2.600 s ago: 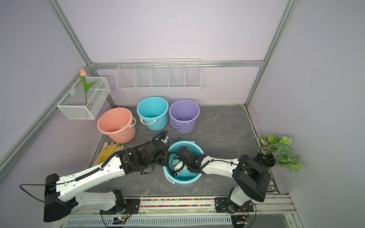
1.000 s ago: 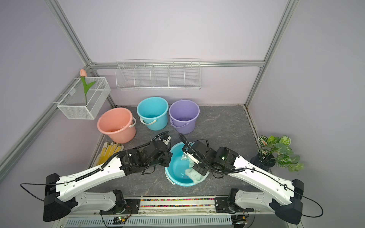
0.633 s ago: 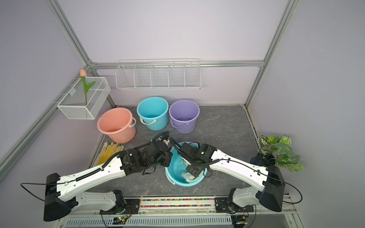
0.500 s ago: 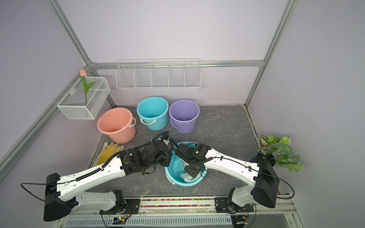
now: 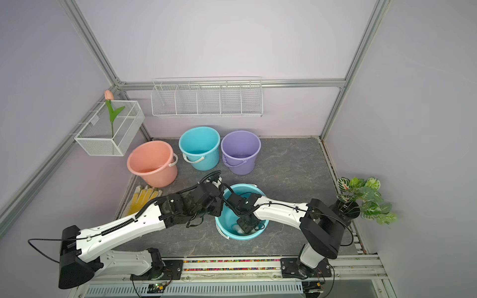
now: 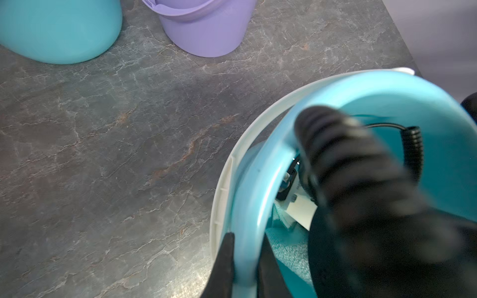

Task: Wipe the inside of the bucket with a cloth
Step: Wipe the dirt from the inside of the bucket.

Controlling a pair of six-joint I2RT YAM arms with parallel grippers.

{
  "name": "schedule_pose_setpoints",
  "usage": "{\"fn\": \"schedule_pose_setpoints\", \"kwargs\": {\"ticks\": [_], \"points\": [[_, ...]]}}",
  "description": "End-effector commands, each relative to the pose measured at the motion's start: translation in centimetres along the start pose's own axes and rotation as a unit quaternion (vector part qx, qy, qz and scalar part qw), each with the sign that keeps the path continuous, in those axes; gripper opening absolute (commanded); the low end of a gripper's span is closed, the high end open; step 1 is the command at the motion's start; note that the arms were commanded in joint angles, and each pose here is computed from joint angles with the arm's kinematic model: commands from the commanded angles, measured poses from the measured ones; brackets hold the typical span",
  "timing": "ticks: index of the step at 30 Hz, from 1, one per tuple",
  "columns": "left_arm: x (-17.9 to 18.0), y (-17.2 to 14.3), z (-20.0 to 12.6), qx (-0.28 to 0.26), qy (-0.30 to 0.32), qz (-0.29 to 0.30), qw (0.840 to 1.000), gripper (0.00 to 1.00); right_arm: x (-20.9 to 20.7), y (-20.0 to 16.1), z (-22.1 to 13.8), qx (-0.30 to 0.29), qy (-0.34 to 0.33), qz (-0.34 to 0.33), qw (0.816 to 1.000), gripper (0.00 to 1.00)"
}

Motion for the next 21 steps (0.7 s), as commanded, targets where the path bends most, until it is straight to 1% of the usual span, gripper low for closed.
{"fn": "schedule_pose_setpoints", "kwargs": {"ticks": [1,5,8,17,18,21], "points": [[-1.0,0.8,-0.5,-0.019,-0.024,0.007,0.999,0.00,0.2,-0.8,3.5,0.033,-0.003,0.026,0.999,0.07],[-0.9,0.8,-0.6,-0.021,-0.021,0.008,1.000,0.00,0.3,-0.6,3.7,0.038,-0.006,0.027,0.999,0.07],[-0.9,0.8,-0.6,-0.022,-0.019,0.007,1.000,0.00,0.1,-0.4,2.2,0.025,-0.007,0.030,0.999,0.07],[-0.7,0.9,-0.4,-0.026,-0.012,0.008,1.000,0.00,-0.9,-0.4,-6.3,-0.044,0.013,0.066,0.997,0.07],[-0.8,0.9,-0.4,-0.027,-0.012,0.008,1.000,0.00,-1.1,-0.9,-7.1,-0.041,0.013,0.069,0.997,0.07],[-0.8,1.0,-0.4,-0.027,-0.012,0.007,1.000,0.00,-1.5,-1.2,-9.9,-0.062,0.022,0.082,0.994,0.07]]}}
Point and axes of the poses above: each gripper's point midway between its finger pads, its own z axis out along the fingers, its own x axis along the line the jaws close on, y = z × x, the point moved 6 cm from there along -z, back along the fingers
